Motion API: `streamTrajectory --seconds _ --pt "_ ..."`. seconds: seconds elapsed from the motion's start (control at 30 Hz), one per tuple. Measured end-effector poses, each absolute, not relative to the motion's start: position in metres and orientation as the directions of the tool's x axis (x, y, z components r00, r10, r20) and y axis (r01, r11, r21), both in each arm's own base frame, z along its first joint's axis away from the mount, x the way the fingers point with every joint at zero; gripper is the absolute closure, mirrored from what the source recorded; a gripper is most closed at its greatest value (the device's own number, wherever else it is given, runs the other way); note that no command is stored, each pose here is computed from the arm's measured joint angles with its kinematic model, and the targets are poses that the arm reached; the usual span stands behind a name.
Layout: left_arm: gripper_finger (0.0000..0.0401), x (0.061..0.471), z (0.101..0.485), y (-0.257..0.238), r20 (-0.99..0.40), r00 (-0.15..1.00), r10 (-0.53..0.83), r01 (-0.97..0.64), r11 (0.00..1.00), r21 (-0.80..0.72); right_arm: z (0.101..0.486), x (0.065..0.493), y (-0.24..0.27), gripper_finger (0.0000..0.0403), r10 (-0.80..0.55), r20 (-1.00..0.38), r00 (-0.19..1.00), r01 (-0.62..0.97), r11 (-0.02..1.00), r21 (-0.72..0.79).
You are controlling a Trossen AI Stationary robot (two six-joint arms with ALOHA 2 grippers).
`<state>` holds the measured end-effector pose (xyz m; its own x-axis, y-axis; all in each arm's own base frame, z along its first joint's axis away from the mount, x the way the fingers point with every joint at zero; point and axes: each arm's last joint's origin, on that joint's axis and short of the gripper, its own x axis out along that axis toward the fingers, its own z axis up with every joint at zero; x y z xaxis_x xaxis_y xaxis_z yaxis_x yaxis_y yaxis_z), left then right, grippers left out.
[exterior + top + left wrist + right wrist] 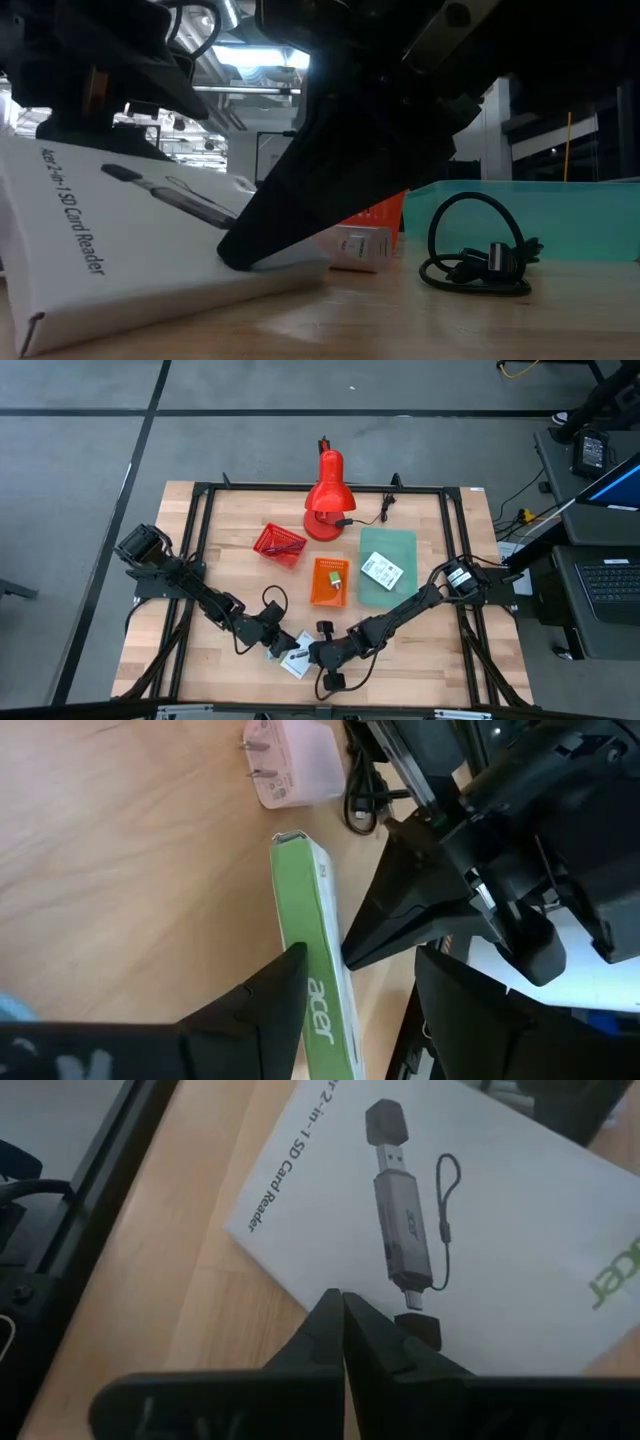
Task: Pick and place items into bin
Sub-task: Put the white card reader box into the light blue bin
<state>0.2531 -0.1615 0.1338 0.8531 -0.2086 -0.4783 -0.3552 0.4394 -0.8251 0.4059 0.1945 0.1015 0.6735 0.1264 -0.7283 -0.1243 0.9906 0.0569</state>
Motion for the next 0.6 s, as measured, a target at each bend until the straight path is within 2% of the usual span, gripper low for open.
streamTrajectory --seconds 0.3,0.6 --pt "0.0221 0.2528 0.1333 -0.1616 -0.481 0.854 -0.199 -0.366 0.427 -0.827 0.1025 0.4078 0.1955 0.0403 0.143 -0.710 0.690 -0.148 0.987 0.055" --pt "0.0221 0.2561 0.1396 -0.1632 -0.420 0.885 -0.199 -0.309 0.423 -0.852 0.1042 0.4103 0.1964 0.0403 0.152 -0.685 0.713 -0.160 0.986 0.052"
